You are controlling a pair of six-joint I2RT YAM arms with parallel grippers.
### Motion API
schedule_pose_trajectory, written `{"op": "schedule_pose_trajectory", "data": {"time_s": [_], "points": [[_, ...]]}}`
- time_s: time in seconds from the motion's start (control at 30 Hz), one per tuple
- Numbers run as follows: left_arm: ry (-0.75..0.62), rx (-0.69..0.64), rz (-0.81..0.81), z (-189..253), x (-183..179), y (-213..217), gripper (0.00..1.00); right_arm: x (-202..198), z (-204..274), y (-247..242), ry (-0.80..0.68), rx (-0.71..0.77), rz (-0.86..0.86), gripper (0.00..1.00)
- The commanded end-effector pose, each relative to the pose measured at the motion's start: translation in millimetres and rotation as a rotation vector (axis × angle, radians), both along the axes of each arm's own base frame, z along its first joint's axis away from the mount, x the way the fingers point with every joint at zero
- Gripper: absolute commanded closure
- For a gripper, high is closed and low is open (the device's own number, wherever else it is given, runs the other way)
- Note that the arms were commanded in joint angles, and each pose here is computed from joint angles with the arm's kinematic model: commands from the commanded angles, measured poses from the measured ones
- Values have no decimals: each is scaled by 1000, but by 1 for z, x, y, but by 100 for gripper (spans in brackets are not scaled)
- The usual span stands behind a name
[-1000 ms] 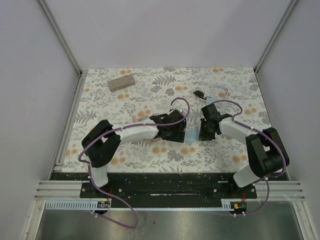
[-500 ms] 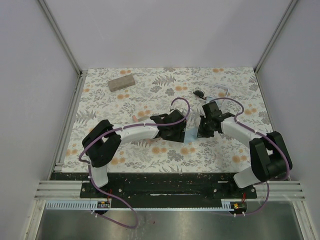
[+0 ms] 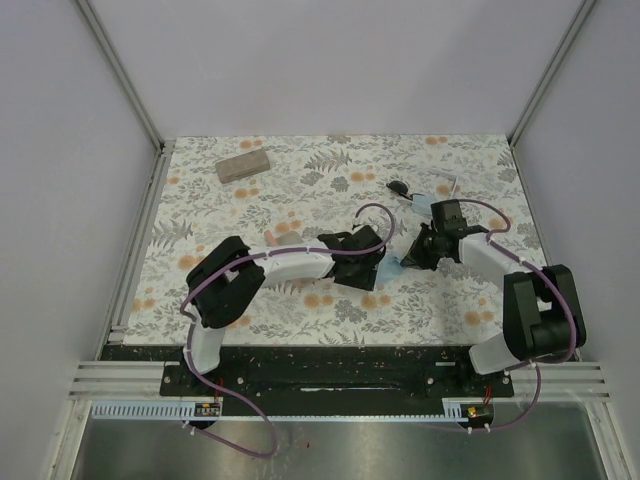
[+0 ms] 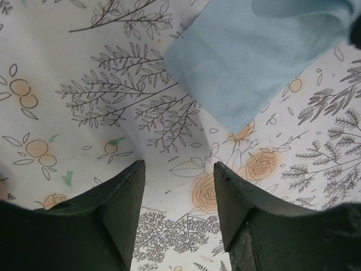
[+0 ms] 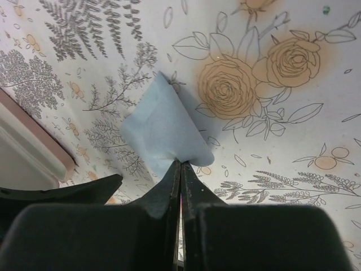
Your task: Organize the sunglasses
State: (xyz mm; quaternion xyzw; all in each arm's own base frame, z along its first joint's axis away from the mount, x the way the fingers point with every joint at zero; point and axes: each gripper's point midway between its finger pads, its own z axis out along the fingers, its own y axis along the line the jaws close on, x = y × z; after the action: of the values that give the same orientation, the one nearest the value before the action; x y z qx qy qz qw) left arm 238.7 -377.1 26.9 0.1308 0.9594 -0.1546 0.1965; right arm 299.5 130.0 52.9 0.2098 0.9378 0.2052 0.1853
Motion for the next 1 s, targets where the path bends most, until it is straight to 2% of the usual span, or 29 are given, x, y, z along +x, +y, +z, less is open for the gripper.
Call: {"op": "schedule_pose_trajectory", "data": {"time_s": [0.0, 0.27, 0.37, 0.47, 0.97], "points": [[-81, 23, -21, 13, 12, -14, 45, 5, -2, 13, 15, 154, -27, 100], [-207, 95, -175, 22, 10, -25, 48, 9, -7, 17, 38, 210, -15, 100], [-218, 102, -265, 20, 3, -33, 53, 8, -8, 17, 47, 226, -16, 100], [-222, 104, -334, 16, -2, -38, 54, 8, -9, 17, 51, 226, -18, 100], [-280, 134, -439, 15, 5, -54, 54, 4, -15, 12, 66, 226, -21, 100]]}}
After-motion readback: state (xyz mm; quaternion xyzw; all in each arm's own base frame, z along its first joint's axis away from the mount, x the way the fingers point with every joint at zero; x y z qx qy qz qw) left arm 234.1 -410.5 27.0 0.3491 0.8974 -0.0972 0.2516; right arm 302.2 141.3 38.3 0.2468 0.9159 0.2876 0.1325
